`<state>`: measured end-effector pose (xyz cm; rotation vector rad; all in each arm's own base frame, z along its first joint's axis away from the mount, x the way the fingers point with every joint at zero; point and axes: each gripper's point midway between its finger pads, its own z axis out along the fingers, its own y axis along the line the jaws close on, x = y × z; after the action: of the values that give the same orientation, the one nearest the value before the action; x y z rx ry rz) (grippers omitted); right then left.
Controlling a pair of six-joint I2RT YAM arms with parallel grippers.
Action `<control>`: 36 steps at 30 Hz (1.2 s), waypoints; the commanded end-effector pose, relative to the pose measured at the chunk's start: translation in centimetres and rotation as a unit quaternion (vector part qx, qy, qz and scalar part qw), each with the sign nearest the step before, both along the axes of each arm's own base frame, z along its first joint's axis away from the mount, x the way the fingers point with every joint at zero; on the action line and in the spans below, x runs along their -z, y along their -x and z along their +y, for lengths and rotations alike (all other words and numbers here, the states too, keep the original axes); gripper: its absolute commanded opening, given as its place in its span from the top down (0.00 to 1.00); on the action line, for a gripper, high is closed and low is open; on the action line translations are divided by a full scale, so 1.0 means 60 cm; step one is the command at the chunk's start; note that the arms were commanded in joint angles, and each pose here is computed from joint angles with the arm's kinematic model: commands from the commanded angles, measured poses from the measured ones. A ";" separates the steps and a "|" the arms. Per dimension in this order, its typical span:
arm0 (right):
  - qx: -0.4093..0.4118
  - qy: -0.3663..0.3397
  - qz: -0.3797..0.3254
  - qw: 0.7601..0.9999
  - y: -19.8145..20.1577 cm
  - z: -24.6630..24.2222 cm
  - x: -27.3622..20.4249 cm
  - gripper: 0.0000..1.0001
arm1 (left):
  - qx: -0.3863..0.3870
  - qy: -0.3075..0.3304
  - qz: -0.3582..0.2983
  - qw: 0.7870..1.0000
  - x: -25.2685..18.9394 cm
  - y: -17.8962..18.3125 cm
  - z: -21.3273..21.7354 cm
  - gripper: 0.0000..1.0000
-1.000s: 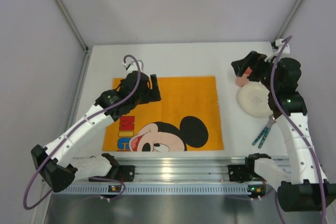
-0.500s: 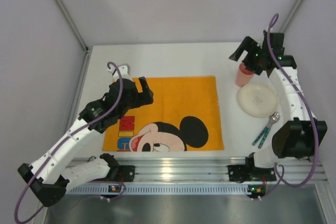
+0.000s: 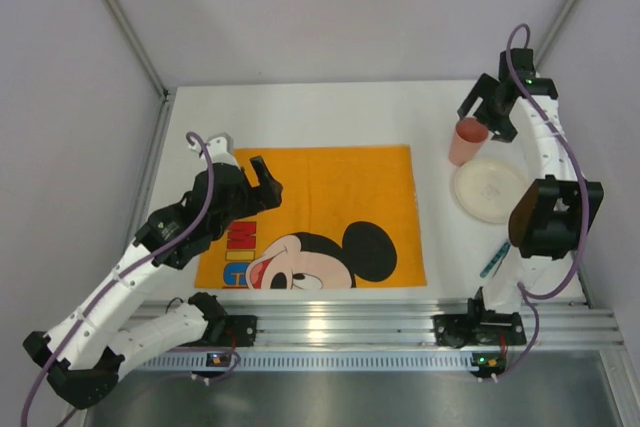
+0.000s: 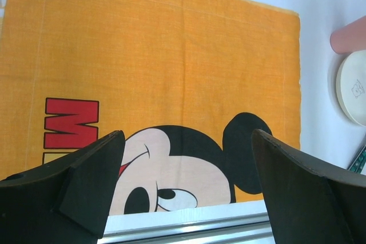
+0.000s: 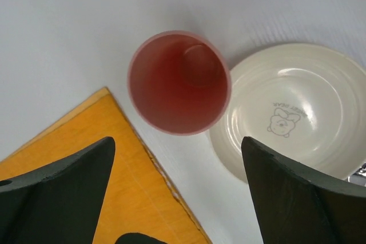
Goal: Set the dinner table for one person
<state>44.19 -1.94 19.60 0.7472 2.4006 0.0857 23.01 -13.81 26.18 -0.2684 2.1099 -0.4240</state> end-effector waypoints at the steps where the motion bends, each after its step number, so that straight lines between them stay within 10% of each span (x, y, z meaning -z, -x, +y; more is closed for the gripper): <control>1: 0.033 0.028 0.020 0.999 0.032 -0.051 -0.004 0.08 | -0.010 -0.001 0.003 1.000 0.007 -0.009 -0.001 0.03; 19: 0.033 -0.001 0.078 0.996 0.002 -0.092 0.113 0.25 | 0.013 -0.014 0.028 0.999 0.032 -0.048 -0.050 0.05; 31: 0.014 0.010 0.049 0.999 -0.033 -0.090 0.084 0.94 | 0.013 -0.006 0.036 0.999 0.035 -0.046 -0.055 0.05; 36: -0.024 0.005 0.008 1.000 -0.020 -0.020 0.009 1.00 | 0.031 -0.004 0.041 0.999 0.034 -0.040 -0.063 0.05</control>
<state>44.85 -6.13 11.95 0.8013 2.5688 0.0127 24.81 -16.57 22.11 -0.2178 2.2516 -0.3726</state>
